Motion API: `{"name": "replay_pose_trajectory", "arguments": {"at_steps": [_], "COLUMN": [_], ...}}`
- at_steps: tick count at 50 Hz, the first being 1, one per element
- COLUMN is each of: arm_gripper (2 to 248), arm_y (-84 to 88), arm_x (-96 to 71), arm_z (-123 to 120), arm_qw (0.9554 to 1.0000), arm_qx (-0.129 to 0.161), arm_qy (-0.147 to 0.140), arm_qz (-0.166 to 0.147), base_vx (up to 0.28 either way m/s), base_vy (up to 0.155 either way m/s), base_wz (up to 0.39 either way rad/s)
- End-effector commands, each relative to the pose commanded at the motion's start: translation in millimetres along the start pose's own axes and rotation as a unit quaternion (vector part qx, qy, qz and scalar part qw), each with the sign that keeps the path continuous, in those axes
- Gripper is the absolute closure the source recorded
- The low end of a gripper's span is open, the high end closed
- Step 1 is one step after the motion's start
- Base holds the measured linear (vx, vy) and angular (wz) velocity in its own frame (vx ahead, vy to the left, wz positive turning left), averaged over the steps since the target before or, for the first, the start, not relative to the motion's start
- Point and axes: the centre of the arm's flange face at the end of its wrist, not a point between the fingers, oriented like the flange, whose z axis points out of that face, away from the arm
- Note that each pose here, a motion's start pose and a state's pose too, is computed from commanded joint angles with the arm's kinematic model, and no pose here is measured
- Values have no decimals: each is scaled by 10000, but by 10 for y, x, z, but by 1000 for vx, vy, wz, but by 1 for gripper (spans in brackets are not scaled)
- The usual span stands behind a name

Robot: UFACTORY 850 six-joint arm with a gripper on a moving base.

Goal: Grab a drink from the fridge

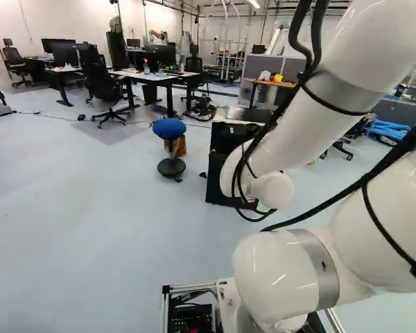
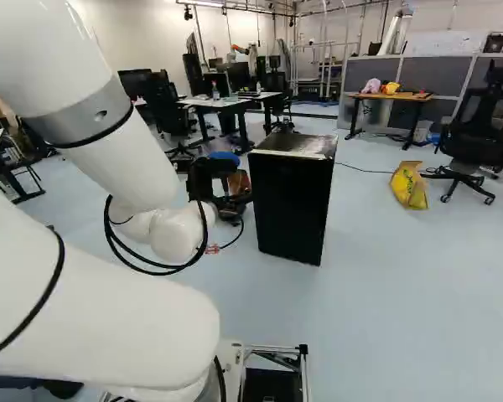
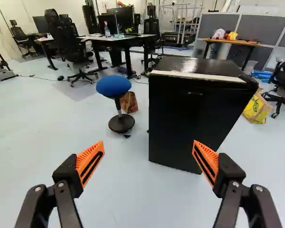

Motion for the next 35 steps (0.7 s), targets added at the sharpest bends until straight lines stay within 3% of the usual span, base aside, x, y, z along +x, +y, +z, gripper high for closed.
{"name": "replay_pose_trajectory", "arguments": {"at_steps": [35], "arm_gripper": [3], "arm_y": [0], "arm_x": [0], "arm_z": [0], "arm_qw": [10000], "arm_qx": [0], "arm_qy": [0], "arm_qz": [0], "base_vx": [95], "base_vy": [59], "base_wz": [-25]}}
